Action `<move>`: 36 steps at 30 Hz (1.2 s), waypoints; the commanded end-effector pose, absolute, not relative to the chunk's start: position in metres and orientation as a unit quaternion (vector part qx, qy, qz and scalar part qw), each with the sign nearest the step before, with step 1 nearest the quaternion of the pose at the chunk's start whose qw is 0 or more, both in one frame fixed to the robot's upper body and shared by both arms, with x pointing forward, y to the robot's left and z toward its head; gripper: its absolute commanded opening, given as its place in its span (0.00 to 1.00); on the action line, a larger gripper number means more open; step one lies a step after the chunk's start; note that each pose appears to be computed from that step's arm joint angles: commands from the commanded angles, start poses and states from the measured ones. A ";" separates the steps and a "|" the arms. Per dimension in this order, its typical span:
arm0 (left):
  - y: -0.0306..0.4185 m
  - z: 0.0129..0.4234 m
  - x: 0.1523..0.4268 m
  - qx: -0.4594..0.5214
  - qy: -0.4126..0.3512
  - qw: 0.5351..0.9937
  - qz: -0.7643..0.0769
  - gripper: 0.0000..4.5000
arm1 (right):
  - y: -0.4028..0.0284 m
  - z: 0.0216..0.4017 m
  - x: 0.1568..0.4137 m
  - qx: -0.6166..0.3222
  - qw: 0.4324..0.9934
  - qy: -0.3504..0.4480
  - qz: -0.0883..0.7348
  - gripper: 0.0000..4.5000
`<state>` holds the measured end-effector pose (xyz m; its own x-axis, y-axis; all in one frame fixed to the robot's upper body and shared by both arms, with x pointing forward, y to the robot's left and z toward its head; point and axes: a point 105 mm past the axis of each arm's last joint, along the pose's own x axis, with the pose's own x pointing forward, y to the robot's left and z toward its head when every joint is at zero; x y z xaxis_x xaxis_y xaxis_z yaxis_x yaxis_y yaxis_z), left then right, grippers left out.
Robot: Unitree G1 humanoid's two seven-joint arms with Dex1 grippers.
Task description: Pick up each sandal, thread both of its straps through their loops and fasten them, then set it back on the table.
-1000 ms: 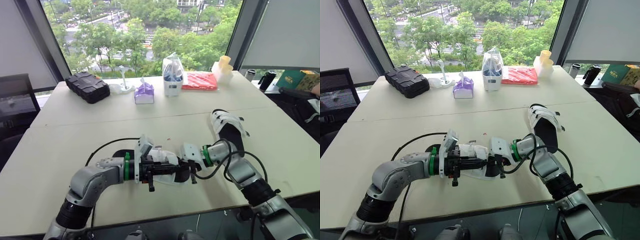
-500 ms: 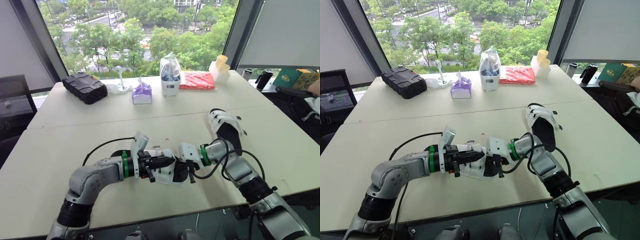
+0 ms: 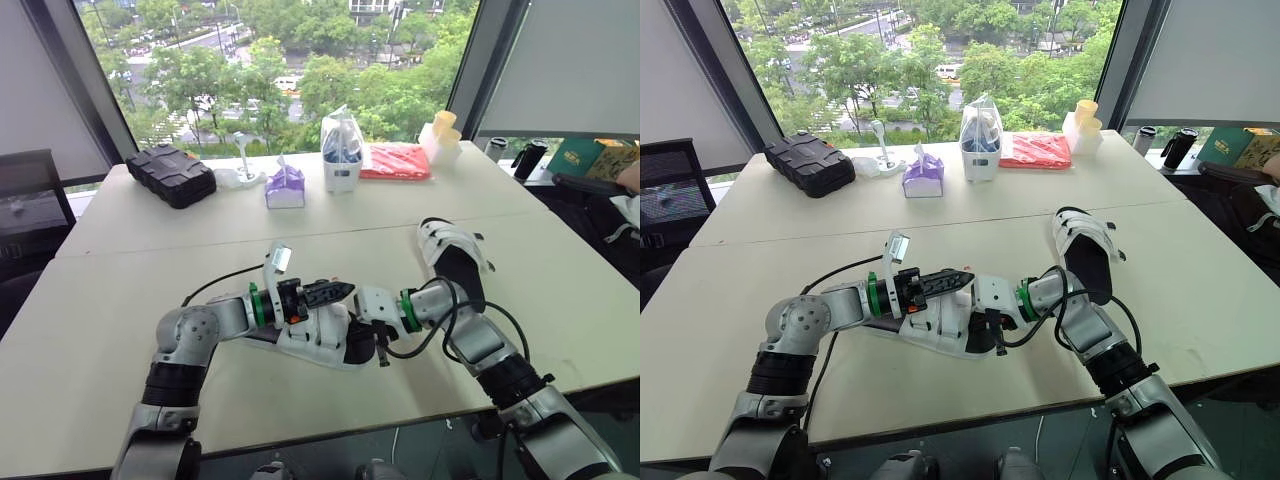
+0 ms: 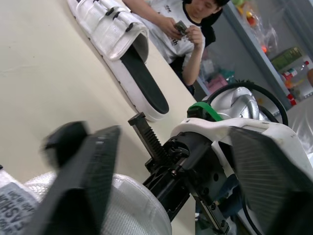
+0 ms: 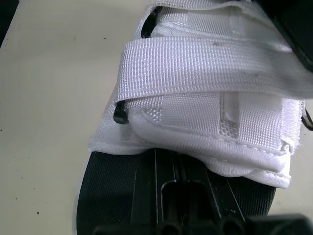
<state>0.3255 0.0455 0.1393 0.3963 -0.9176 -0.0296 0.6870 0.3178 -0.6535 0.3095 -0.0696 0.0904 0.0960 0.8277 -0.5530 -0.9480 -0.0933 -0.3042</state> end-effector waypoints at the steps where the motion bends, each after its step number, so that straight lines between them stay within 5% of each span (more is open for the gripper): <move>1: 0.048 0.139 0.334 -0.272 0.201 0.802 -0.492 0.97 | -0.070 0.073 0.302 -0.322 0.654 0.126 0.673 0.00; 9: 0.057 0.201 0.378 -0.204 0.114 0.844 -0.482 0.97 | -0.070 0.073 0.304 -0.323 0.657 0.125 0.670 0.00; 18: 0.059 0.143 0.348 -0.028 0.184 0.799 -0.571 0.97 | -0.073 0.073 0.308 -0.332 0.656 0.124 0.667 0.00; 28: 0.059 0.135 0.344 -0.014 0.179 0.791 -0.585 0.97 | -0.071 0.070 0.307 -0.331 0.655 0.122 0.668 0.00; 31: 0.058 0.139 0.346 -0.018 0.169 0.794 -0.584 0.72 | -0.072 0.071 0.307 -0.332 0.655 0.122 0.668 0.00; 36: 0.059 0.142 0.349 -0.026 0.160 0.801 -0.576 0.17 | -0.072 0.071 0.308 -0.333 0.655 0.121 0.667 0.00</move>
